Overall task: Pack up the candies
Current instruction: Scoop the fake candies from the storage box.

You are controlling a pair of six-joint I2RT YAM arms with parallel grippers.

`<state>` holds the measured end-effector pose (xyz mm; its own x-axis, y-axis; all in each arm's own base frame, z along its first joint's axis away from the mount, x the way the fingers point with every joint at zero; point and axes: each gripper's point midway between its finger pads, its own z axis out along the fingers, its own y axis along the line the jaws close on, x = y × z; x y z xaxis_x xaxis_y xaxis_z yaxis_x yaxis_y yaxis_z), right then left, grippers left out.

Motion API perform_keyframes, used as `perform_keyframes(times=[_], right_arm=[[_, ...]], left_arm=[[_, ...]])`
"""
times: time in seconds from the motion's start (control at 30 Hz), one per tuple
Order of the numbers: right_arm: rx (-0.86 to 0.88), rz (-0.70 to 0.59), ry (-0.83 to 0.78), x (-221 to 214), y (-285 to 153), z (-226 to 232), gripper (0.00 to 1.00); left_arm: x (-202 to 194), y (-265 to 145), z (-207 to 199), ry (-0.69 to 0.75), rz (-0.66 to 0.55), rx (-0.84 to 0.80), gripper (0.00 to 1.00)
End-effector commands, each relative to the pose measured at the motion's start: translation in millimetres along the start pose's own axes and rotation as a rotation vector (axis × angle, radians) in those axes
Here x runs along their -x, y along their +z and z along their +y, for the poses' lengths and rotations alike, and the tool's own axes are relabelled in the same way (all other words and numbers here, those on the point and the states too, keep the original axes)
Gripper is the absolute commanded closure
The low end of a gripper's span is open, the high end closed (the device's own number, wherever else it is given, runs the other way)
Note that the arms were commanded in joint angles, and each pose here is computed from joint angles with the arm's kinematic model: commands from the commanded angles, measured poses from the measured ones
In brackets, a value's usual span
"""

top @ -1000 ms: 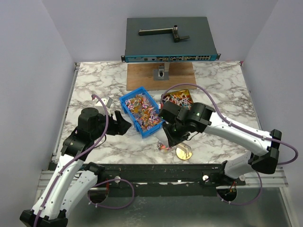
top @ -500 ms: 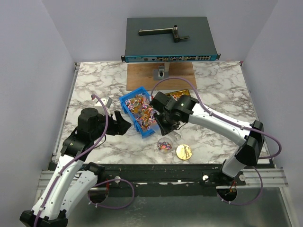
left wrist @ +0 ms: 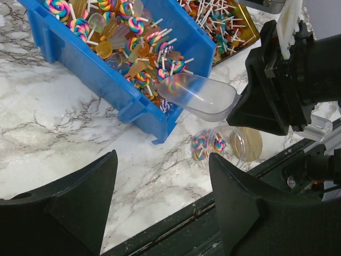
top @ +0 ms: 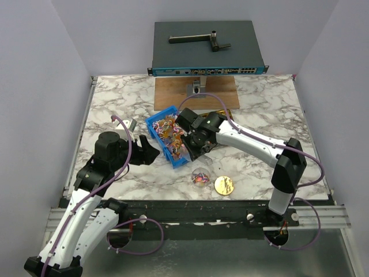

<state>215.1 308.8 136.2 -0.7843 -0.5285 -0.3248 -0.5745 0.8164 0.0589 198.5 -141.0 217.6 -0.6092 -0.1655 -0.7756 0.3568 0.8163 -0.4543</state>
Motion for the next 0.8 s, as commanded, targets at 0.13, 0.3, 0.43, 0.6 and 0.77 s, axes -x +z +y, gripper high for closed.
perform_keyframes(times=[0.13, 0.3, 0.43, 0.6, 0.77], right_arm=[[0.021, 0.004, -0.034, 15.5, 12.6, 6.1, 0.99], [0.017, 0.021, -0.030, 20.4, 23.4, 3.6, 0.99], [0.026, 0.024, -0.013, 27.0, 32.1, -0.3, 0.99], [0.023, -0.004, 0.029, 41.2, 43.8, -12.3, 0.99], [0.030, -0.049, 0.056, 57.1, 54.4, -14.7, 0.99]], left_arm=[[-1.1, -1.4, 2.3, 0.010, -0.008, 0.011, 0.28], [-0.9, -1.5, 2.3, 0.010, -0.008, 0.011, 0.28], [-1.3, -1.6, 2.3, 0.011, -0.008, 0.011, 0.28], [-1.2, -0.8, 2.9, 0.010, -0.005, 0.014, 0.28], [-1.1, 0.0, 3.4, 0.011, -0.002, 0.017, 0.28]])
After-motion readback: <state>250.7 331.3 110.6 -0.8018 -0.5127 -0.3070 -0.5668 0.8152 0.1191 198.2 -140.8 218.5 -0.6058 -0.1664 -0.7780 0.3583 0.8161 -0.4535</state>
